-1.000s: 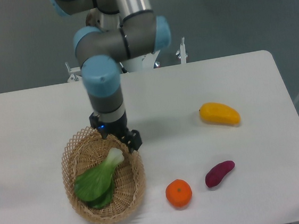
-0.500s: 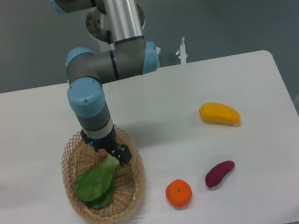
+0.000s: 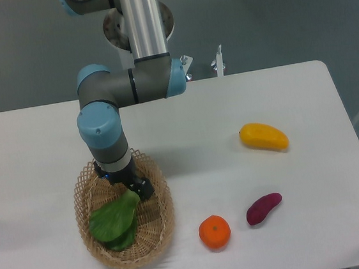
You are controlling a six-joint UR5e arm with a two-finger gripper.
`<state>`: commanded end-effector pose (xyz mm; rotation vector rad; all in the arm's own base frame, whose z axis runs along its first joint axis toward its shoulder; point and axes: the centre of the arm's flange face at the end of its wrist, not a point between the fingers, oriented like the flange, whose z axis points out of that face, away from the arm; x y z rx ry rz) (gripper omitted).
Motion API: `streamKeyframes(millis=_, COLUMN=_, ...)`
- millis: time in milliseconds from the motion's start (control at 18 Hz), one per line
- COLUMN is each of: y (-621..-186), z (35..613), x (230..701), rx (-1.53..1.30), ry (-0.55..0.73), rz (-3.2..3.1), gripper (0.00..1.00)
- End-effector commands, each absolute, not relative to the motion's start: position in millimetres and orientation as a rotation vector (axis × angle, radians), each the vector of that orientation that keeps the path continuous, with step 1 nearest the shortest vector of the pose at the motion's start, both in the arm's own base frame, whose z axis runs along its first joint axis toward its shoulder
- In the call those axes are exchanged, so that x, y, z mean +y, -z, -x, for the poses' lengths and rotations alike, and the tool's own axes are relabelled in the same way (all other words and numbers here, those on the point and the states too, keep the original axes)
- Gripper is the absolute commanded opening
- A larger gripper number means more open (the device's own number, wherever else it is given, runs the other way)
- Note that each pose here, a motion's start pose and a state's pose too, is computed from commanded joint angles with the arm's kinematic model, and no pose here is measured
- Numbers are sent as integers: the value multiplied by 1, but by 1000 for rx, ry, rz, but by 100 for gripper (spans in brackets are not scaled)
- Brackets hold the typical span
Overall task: Pick up the green vegetable from the basket
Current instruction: 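Close the gripper on the bok choy stem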
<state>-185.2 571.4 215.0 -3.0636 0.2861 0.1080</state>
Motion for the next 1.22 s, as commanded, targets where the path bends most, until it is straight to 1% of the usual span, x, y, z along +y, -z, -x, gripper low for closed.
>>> streamKeyframes(millis=444, y=-208, z=187, x=576, rx=277, ry=-106, rz=3065, gripper=100)
streamKeyframes(millis=500, y=-208, z=187, x=576, rx=277, ry=-109, rz=3063, gripper=97)
streamKeyframes(millis=611, y=-209, z=187, x=576, rx=279, ry=-110, rz=3061, gripper=64)
streamKeyframes(millis=667, y=-210, z=187, x=576, rx=279, ry=-110, rz=3061, gripper=53)
streamKeyframes(millis=722, y=-211, z=186, x=576, rx=281, ry=-110, rz=3059, gripper=49)
streamKeyframes(millis=944, y=-213, z=187, x=577, rx=285, ry=-115, rz=3054, gripper=47)
streamKeyframes(millis=1222, y=-218, z=189, x=578, rx=291, ry=-124, rz=3046, gripper=39)
